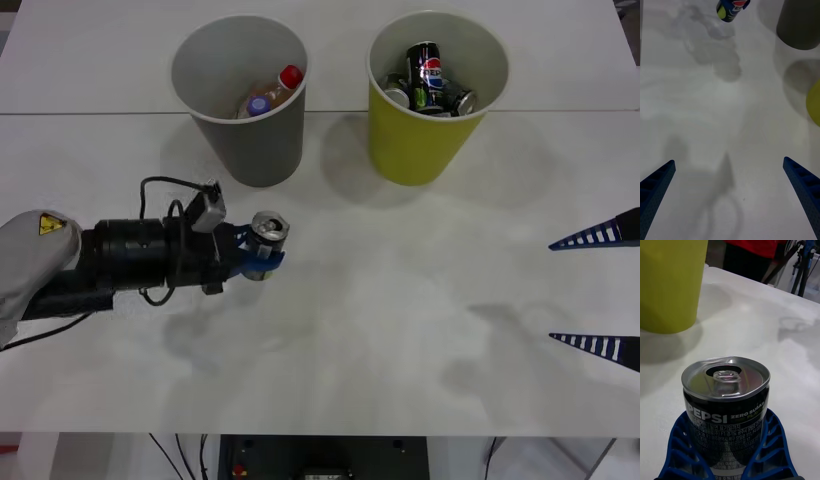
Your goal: Put the can into the green bin and the plastic bottle into the gray bin
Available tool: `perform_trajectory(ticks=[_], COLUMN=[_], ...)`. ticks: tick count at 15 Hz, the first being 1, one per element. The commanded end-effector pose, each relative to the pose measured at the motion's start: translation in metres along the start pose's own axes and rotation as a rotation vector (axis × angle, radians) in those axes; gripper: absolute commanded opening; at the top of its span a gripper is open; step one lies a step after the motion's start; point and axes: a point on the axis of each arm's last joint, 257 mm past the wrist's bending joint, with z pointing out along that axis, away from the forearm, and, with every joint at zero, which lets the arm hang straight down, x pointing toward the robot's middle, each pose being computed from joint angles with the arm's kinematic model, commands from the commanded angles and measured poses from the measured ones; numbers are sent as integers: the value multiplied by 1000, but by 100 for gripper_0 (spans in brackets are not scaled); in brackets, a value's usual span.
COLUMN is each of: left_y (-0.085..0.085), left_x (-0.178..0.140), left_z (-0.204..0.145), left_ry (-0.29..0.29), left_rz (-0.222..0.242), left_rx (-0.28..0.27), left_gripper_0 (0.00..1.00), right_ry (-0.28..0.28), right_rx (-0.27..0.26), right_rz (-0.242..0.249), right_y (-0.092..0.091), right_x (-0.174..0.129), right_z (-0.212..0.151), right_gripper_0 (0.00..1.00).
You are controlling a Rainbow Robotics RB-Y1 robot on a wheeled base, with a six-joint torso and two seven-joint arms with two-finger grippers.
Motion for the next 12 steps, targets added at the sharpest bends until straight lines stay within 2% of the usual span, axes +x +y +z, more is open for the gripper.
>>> perform_trajectory(ticks=[1, 3, 6, 7, 9, 10, 12], left_y=[-2, -5, -7, -10, -16, -15, -6], left_x=[-29, -49, -84, -100, -127, -142, -164], left_z=[-3, -3, -3, 0, 6, 9, 12], left_ry=[92, 127, 178, 181, 163, 162, 185], left_rz=[19, 8, 19, 16, -27, -44, -37], left_rx=[-34, -67, -94, -94, -85, -87, -120], left_gripper_0=[0, 0, 0, 0, 0, 0, 0], right_ry=[0, 0, 0, 0, 0, 0, 0], right_rx=[0, 0, 0, 0, 0, 0, 0], right_rz=[0, 0, 0, 0, 0, 0, 0], right_y=[0, 0, 0, 0, 0, 0, 0], right_x=[0, 0, 0, 0, 0, 0, 0], right_z=[0, 0, 0, 0, 0, 0, 0], right_gripper_0=[100, 100, 100, 100, 100, 100, 100])
